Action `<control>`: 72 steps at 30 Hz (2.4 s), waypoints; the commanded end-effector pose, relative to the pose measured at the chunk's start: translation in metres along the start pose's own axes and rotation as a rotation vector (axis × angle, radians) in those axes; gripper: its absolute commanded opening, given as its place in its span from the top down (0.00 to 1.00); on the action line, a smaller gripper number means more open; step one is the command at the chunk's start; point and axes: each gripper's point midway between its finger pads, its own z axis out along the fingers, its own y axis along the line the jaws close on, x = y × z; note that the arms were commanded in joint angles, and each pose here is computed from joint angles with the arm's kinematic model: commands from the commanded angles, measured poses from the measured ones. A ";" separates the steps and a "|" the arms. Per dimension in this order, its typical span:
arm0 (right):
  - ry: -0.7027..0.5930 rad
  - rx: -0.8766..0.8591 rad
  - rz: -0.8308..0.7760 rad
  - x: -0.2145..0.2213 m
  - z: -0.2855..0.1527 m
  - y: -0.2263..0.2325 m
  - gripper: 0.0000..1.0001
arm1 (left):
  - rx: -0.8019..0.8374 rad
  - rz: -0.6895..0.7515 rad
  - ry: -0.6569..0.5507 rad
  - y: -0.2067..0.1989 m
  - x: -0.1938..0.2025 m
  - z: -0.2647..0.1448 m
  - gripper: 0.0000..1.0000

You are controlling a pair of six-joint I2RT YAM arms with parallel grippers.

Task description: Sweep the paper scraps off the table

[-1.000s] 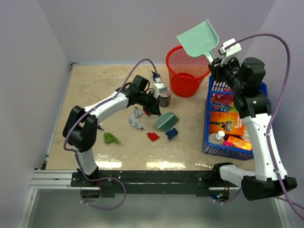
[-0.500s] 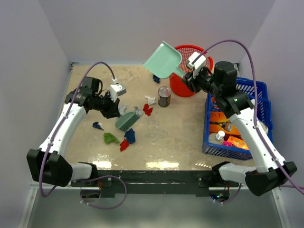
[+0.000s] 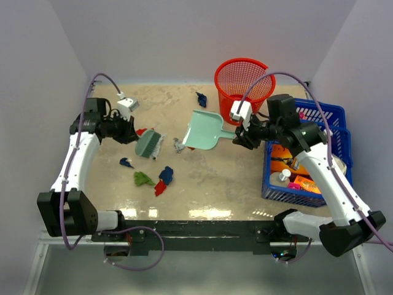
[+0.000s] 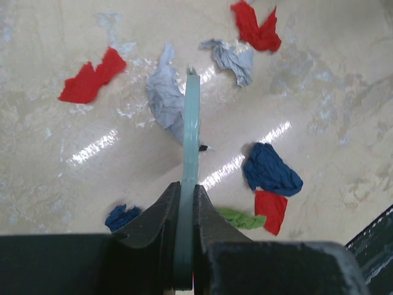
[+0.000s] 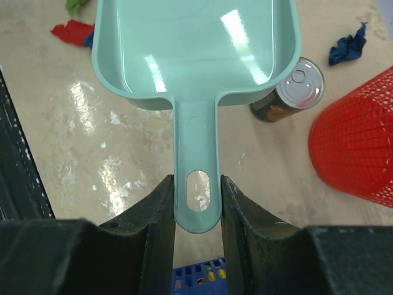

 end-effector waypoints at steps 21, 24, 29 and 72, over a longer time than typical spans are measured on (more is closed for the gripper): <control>0.349 -0.076 -0.035 0.118 0.089 0.082 1.00 | -0.120 0.087 -0.290 -0.017 -0.051 -0.063 1.00; 0.407 -0.085 -0.063 0.136 0.094 0.082 1.00 | -0.153 0.075 -0.268 -0.004 -0.055 -0.060 1.00; 0.518 -0.125 -0.068 0.166 0.110 0.085 0.84 | -0.133 0.075 -0.258 0.004 -0.052 -0.052 1.00; 0.424 -0.180 -0.051 0.169 0.139 0.099 0.80 | -0.286 0.112 0.003 0.026 0.014 -0.060 1.00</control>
